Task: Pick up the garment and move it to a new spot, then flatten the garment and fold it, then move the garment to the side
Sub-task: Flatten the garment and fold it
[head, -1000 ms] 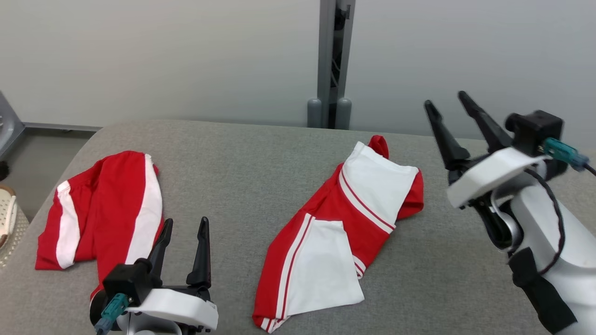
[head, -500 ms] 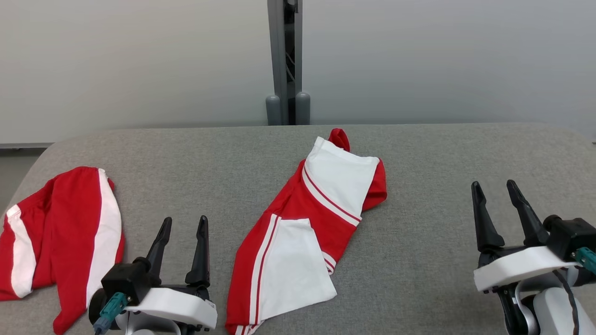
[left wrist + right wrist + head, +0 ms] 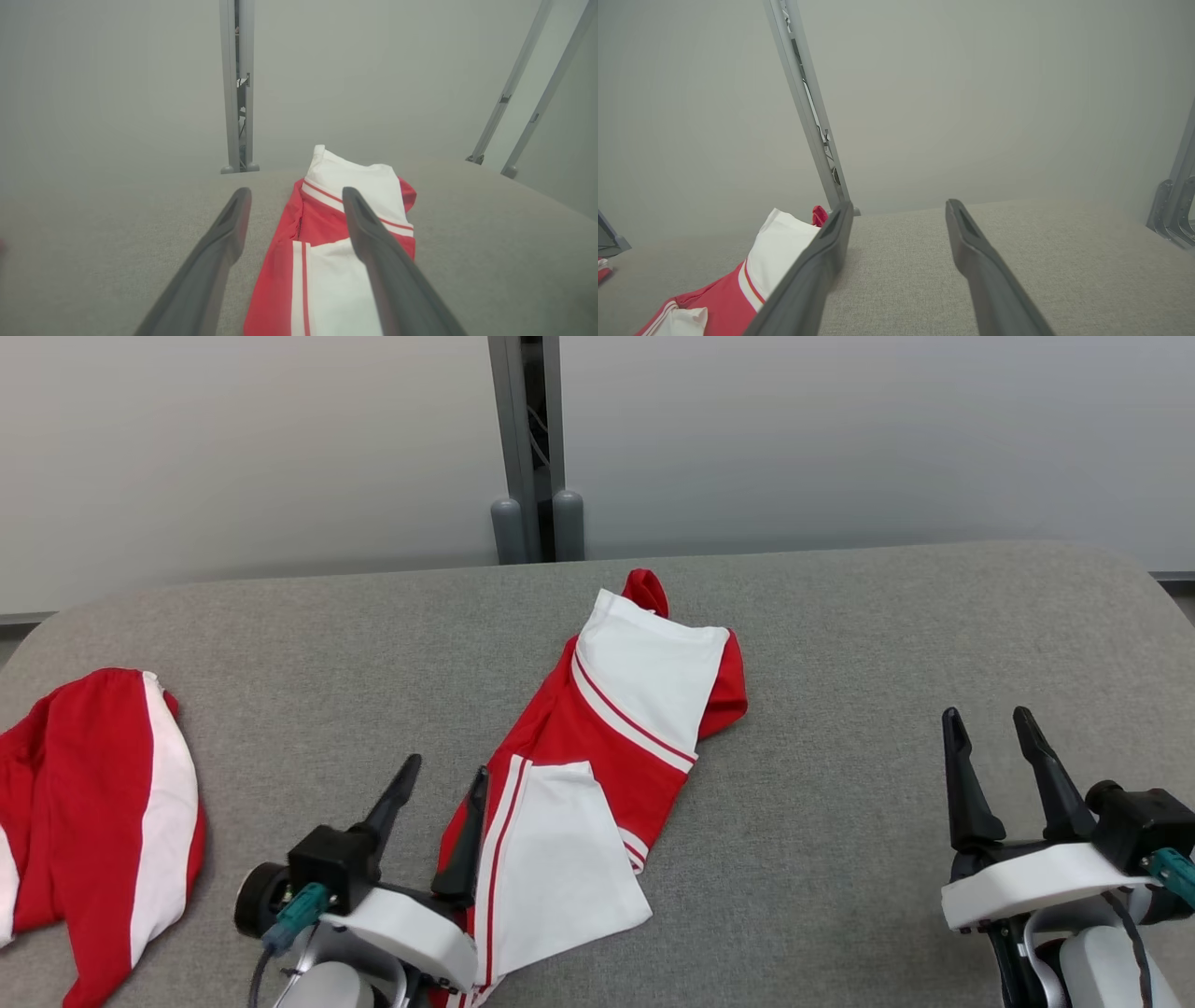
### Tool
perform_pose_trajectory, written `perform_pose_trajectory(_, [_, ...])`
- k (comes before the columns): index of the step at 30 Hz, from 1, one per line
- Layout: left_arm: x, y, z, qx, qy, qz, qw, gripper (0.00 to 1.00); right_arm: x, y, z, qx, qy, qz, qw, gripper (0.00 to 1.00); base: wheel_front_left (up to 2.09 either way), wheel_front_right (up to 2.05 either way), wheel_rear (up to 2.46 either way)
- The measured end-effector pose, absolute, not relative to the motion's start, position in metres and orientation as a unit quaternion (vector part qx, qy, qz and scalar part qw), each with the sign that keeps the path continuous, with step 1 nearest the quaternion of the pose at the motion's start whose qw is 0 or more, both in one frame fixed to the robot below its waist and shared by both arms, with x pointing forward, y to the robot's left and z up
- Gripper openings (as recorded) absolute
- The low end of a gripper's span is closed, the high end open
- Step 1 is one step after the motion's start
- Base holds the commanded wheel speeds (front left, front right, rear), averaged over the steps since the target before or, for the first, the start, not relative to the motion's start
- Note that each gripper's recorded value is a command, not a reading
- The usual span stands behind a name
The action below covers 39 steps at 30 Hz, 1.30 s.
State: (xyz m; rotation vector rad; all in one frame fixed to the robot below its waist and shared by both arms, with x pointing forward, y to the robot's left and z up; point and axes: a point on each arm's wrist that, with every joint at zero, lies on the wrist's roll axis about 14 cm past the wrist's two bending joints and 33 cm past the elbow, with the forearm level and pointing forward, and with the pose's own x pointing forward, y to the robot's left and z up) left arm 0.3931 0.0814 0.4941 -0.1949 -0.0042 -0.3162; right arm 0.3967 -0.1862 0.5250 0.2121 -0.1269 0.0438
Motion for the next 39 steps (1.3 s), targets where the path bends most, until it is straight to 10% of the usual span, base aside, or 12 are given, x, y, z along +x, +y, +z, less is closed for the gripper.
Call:
perform_pose_trajectory(12, [0.415, 0.0, 0.44, 0.033, 0.097, -0.331, 0.938, 1.0, 0.394, -0.196, 0.497, 0.127, -0.026, -0.003, 0.992, 1.0, 0.0, 0.0, 0.0])
perform_pose_trajectory(31, [0.43, -0.018, 0.395, 0.085, 0.177, -0.386, 0.901, 1.0, 0.394, -0.22, 0.482, 0.208, -0.015, -0.053, 0.976, 1.0, 0.0, 0.0, 0.0])
perform_pose_trajectory(32, [0.429, -0.019, 0.395, 0.084, 0.18, -0.387, 0.9, 0.87, 0.395, -0.22, 0.482, 0.208, -0.015, -0.053, 0.976, 1.0, 0.0, 0.0, 0.0])
perform_pose_trajectory(33, [0.428, -0.02, 0.393, 0.083, 0.183, -0.389, 0.899, 0.47, 0.395, -0.22, 0.482, 0.208, -0.015, -0.054, 0.976, 1.0, 0.0, 0.0, 0.0])
perform_pose_trajectory(35, [0.425, -0.02, 0.39, 0.082, 0.189, -0.392, 0.897, 0.0, 0.396, -0.221, 0.481, 0.209, -0.014, -0.054, 0.976, 1.0, 0.0, 0.0, 0.0])
perform_pose_trajectory(39, [0.429, -0.017, 0.395, 0.073, 0.184, -0.389, 0.9, 0.0, 0.397, -0.22, 0.479, 0.209, -0.011, -0.054, 0.976, 1.0, 0.0, 0.0, 0.0])
